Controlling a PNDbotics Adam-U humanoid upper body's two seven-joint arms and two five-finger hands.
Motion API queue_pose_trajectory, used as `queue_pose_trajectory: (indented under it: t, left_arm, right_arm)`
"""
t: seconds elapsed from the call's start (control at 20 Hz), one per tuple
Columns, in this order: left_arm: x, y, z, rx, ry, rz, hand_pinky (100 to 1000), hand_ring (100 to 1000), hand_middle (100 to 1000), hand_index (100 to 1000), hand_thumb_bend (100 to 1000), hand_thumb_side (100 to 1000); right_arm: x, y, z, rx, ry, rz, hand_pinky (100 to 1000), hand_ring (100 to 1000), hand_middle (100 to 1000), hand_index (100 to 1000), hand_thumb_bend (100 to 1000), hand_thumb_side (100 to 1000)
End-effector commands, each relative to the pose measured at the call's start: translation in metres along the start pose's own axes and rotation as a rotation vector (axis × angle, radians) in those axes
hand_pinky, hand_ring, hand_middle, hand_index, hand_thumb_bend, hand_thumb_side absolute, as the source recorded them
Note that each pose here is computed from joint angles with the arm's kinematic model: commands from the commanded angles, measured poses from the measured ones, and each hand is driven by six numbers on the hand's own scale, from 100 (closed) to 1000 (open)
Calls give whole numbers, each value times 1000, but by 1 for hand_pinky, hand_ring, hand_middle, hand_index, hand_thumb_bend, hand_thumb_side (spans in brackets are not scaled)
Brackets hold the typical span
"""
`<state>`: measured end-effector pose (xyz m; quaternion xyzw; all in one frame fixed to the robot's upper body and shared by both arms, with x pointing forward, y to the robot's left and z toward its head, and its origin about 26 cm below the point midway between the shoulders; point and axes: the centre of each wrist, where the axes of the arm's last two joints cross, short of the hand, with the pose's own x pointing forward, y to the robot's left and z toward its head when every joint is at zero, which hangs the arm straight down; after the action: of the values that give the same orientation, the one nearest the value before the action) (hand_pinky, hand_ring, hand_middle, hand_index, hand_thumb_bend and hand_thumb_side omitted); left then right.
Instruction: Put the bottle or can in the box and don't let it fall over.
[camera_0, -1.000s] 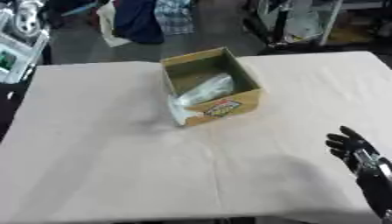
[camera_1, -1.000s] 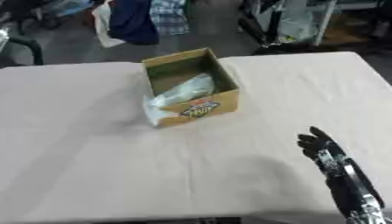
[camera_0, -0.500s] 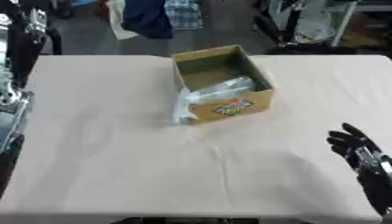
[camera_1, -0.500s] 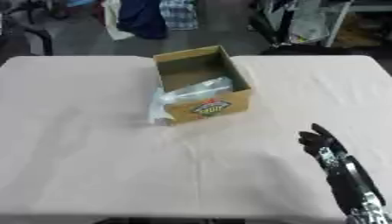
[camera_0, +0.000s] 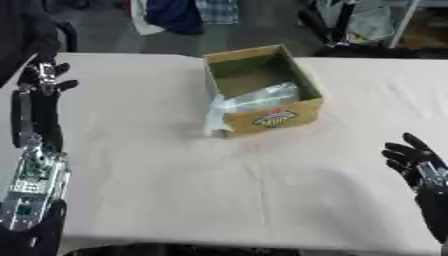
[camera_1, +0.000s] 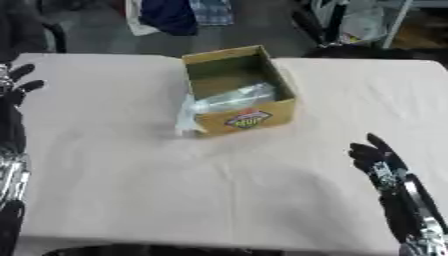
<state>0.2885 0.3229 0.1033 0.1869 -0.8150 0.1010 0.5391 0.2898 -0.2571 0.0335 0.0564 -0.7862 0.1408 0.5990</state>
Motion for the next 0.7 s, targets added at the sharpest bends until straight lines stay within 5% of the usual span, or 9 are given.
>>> queue_pose_trajectory:
  t: [0.05,0.7]
  left_arm:
    - [4,-3,-3,-20,-8,12,706,784,834,810,100,793]
    - [2,-9,-1,-40,10,31,702,769,819,800,100,798]
  right_arm:
    - [10,-3,-4,-17,-36,0,930,873,814,1000,100,813]
    - [12,-2,-7,-13,-44,-1,931,872,813,1000,100,812]
